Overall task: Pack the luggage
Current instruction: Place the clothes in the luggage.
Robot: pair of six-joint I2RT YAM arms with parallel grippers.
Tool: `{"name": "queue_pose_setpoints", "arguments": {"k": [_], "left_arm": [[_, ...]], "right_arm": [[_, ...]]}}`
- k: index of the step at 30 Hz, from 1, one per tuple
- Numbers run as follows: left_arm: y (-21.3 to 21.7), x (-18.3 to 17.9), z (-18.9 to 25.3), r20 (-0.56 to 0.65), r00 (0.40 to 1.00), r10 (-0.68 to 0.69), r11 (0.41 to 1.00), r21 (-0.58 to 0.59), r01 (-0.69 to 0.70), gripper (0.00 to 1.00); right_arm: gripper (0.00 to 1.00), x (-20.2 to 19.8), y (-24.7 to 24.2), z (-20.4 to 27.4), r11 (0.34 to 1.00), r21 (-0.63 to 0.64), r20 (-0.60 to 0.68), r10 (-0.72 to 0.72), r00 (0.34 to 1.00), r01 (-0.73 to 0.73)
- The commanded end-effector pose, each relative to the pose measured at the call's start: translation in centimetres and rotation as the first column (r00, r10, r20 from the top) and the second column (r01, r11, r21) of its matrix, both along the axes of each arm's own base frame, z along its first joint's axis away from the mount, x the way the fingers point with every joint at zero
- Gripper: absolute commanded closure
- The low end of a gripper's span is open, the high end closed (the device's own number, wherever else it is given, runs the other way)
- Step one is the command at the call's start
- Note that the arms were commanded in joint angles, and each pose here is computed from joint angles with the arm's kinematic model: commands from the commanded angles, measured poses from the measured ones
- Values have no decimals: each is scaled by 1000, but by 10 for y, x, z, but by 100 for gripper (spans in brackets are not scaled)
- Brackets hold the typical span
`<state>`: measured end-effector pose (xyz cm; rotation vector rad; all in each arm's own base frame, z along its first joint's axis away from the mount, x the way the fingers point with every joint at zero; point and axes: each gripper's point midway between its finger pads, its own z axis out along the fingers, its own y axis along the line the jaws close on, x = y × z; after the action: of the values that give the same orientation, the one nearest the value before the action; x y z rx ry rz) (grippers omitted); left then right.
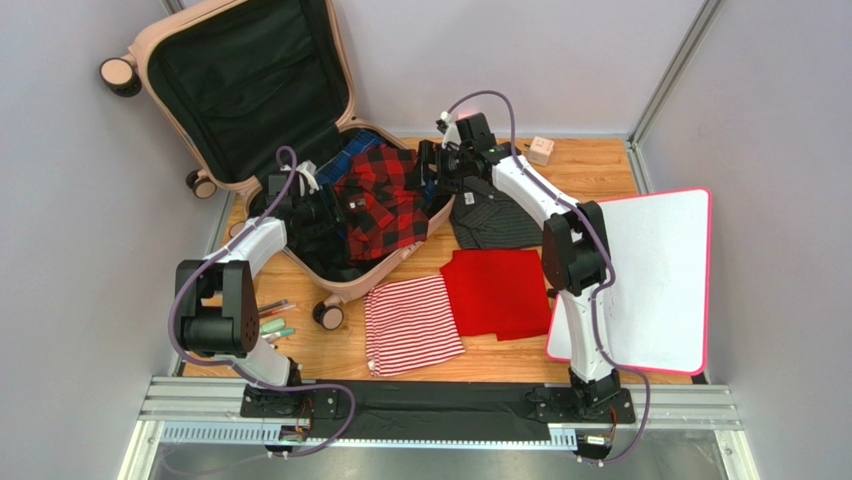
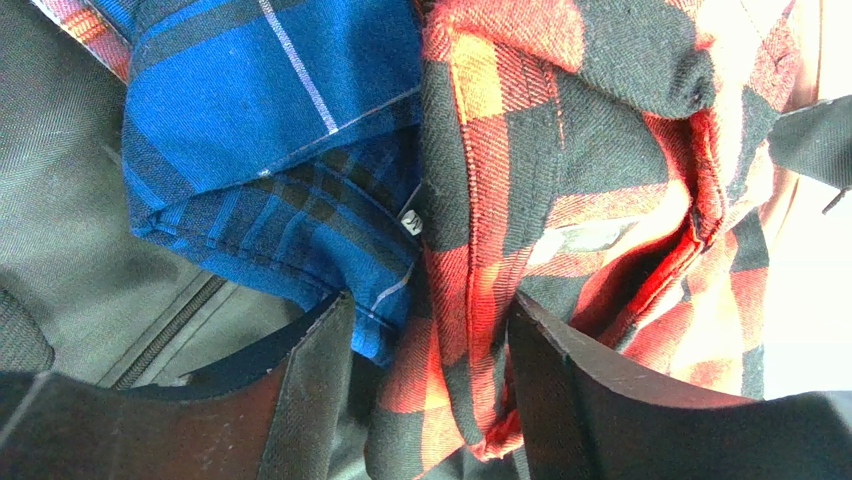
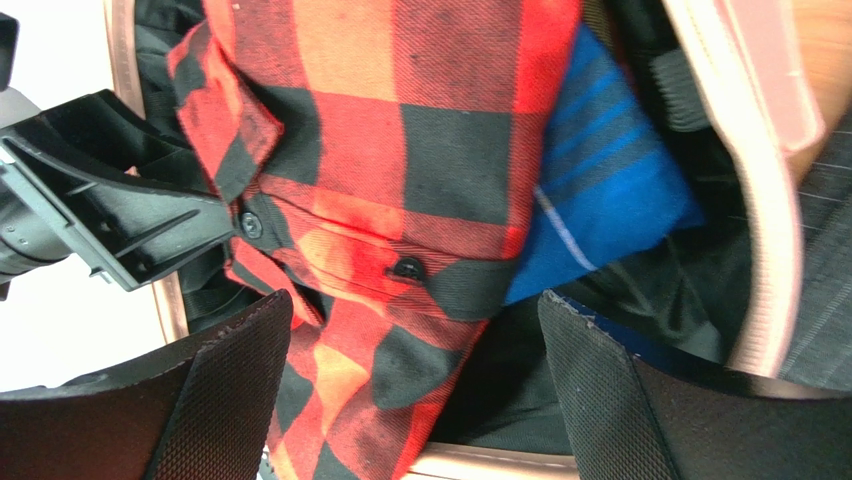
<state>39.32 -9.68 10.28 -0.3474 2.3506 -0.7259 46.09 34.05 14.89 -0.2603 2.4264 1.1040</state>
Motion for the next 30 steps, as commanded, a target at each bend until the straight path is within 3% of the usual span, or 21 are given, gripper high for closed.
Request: {"name": "queue_pose_setpoints", "arguments": {"k": [1, 18, 30], "left_arm": [[0, 4, 1, 19, 1000, -19, 999, 28, 19, 36], [0, 2, 2, 17, 1000, -26, 999, 30, 25, 36], [2, -4, 0, 8, 999, -31, 998, 46, 31, 36]], "right_arm": [[8, 5, 10, 8, 999, 38, 15, 1, 1000, -1], [17, 0, 37, -20, 999, 44, -28, 14, 1000, -13], [9, 11, 26, -28, 999, -18, 19, -26, 999, 27]]}}
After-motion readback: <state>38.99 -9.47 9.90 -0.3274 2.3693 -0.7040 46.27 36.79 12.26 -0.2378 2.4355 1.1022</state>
